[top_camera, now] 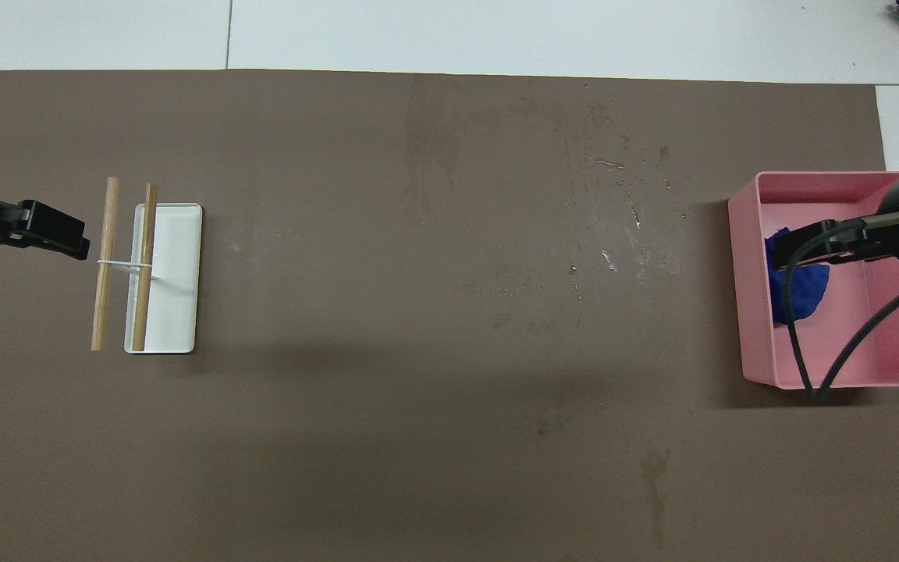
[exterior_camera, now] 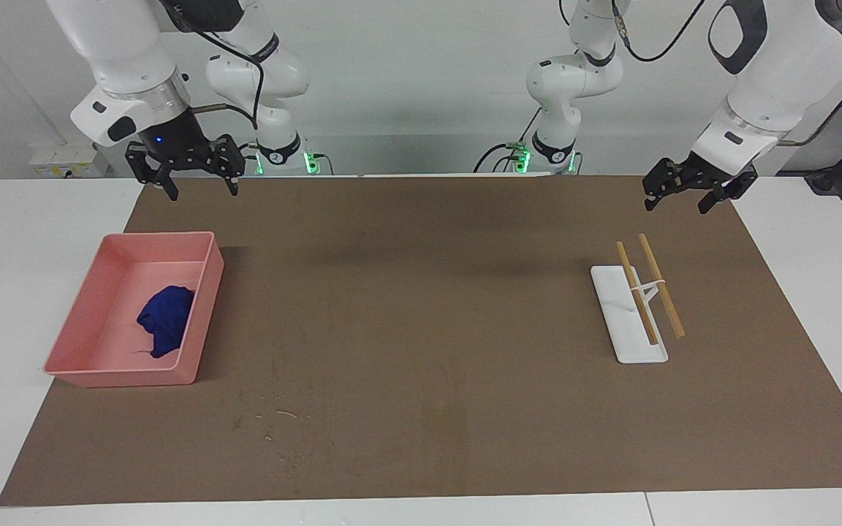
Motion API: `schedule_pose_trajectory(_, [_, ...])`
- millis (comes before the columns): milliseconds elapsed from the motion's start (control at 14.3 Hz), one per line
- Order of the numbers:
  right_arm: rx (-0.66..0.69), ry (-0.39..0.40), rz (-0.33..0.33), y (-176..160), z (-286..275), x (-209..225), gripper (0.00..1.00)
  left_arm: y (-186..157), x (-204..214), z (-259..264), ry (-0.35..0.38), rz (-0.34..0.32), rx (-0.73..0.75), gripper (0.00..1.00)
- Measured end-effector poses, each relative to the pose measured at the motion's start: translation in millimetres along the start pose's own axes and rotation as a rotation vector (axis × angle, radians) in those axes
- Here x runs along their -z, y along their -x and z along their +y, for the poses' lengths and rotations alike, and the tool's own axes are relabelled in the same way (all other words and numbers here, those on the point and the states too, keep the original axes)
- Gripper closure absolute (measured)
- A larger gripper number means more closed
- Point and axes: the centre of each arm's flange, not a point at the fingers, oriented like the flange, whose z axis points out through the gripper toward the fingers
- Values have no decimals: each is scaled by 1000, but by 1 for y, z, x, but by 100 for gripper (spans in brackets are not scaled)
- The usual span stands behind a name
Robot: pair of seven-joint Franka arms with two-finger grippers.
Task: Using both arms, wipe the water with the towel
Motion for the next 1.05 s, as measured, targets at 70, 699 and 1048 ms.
schedule_pose_trajectory(70, [0,0,-1,0,0,-1,0,0,0,0,0,0,0,0])
schedule_pose_trajectory(699, [0,0,3,1,0,1,0,0,0,0,0,0,0,0])
schedule_pose_trajectory(1048, [0,0,6,2,0,2,0,0,0,0,0,0,0,0])
